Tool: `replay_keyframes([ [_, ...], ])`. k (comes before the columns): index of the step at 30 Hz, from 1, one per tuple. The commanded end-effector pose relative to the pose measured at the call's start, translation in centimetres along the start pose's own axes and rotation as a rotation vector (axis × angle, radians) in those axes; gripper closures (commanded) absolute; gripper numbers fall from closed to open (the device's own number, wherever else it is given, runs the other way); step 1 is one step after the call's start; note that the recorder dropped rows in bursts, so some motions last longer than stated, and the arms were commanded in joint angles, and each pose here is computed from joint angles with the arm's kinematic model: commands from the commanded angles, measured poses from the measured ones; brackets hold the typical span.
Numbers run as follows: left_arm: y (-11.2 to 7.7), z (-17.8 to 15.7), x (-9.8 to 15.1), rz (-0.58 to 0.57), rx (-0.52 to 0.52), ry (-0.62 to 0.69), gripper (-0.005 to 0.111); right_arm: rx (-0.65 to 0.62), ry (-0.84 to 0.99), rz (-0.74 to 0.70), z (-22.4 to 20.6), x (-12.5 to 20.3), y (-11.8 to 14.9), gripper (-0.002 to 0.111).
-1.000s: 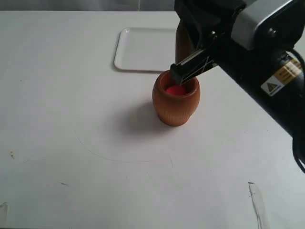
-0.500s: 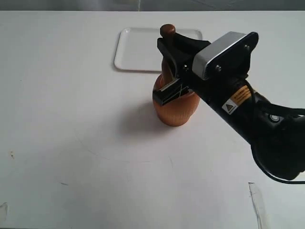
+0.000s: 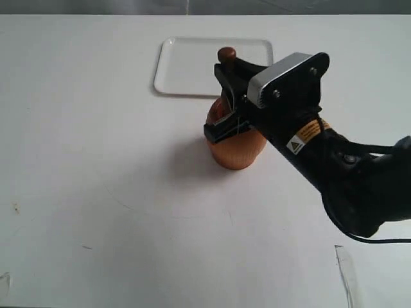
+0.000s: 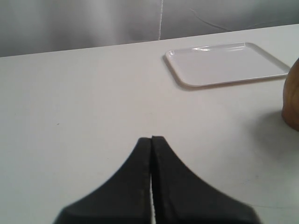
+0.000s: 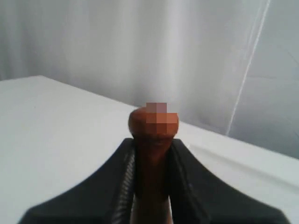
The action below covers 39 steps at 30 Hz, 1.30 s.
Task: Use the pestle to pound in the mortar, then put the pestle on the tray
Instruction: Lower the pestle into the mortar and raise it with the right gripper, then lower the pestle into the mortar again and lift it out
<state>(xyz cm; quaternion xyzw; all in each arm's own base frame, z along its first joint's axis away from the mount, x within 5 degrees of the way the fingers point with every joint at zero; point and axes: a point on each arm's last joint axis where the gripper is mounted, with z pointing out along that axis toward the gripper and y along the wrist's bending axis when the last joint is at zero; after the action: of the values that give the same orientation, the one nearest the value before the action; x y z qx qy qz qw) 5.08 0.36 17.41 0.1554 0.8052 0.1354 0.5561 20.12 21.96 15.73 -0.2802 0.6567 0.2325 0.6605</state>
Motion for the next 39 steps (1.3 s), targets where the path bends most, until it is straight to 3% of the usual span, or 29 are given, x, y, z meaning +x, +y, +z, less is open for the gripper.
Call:
replay_keyframes([
  [1,-0.1,0.0,0.0,-0.012,0.008,-0.007,0.107,0.015,0.084,0.029,0.2,2.6,0.1,0.108],
  [7,-0.1,0.0,0.0,-0.012,0.008,-0.007,0.107,0.039,0.055,0.002,0.1,1.6,-0.2,0.108],
  [17,-0.1,0.0,0.0,-0.012,0.008,-0.007,0.107,0.038,-0.294,-0.004,-2.5,-8.5,-0.9,0.108],
  [21,-0.1,0.0,0.0,-0.012,0.008,-0.007,0.107,0.036,-0.361,-0.002,-3.4,-10.2,-1.1,0.108],
  [26,-0.1,0.0,0.0,-0.012,0.008,-0.007,0.107,0.033,-0.298,-0.029,-2.5,-8.5,-0.9,0.108],
  [39,-0.1,0.0,0.0,-0.012,0.008,-0.007,0.107,0.007,0.030,0.013,0.1,1.0,0.0,0.108],
])
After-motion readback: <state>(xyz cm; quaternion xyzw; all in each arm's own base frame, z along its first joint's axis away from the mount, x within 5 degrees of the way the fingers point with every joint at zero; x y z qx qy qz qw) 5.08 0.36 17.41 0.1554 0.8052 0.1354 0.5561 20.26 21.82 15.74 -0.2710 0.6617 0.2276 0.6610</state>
